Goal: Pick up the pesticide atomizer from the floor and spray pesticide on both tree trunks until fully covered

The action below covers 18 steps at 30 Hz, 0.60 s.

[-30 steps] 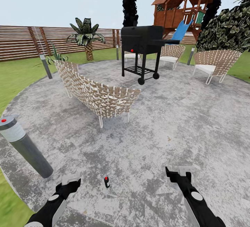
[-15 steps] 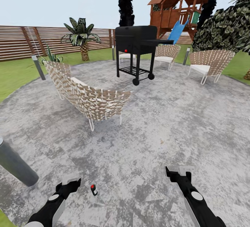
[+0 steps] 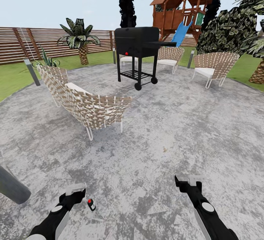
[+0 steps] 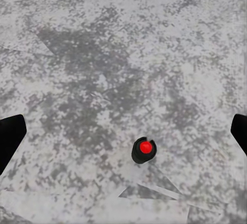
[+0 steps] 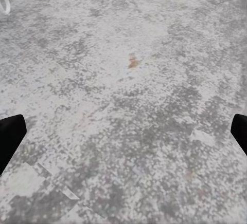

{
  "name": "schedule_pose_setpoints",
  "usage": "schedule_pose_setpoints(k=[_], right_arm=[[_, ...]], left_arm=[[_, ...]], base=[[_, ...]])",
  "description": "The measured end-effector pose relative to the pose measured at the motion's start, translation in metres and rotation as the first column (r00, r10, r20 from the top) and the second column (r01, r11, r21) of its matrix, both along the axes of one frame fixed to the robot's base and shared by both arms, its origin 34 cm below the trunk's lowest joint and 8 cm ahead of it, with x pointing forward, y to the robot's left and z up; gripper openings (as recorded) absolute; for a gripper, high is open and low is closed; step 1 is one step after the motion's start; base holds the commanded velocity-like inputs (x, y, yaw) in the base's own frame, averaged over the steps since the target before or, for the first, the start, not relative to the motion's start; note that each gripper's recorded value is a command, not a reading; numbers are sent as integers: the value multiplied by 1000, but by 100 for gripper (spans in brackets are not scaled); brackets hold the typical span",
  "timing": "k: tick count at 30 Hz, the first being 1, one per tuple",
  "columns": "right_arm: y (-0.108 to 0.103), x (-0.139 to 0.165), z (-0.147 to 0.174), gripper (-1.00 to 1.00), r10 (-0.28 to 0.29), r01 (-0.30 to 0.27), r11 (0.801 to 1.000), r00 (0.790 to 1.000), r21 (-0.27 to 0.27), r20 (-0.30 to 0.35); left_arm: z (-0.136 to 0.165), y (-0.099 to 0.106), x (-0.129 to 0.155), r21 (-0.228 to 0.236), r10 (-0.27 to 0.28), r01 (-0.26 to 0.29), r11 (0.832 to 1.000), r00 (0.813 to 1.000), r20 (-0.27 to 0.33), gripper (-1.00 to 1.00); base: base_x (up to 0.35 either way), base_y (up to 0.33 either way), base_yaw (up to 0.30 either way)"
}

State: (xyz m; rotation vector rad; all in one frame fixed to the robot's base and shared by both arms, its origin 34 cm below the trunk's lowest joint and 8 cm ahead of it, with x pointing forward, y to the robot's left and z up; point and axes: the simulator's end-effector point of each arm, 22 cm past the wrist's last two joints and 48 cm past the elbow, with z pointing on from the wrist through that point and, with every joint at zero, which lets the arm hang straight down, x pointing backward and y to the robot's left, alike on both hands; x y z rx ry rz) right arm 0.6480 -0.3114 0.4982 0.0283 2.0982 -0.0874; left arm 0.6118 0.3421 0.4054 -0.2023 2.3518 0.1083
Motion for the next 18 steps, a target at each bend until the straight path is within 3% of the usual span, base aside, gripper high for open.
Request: schedule_pose_setpoints(k=[18], right_arm=[[-1,-9,-40,100,-2,2,1000,1000,1,-4]], left_arm=[[-38,1,-6,12,-10,10,1000,1000,-1,100]], base=[[0,0,-13]])
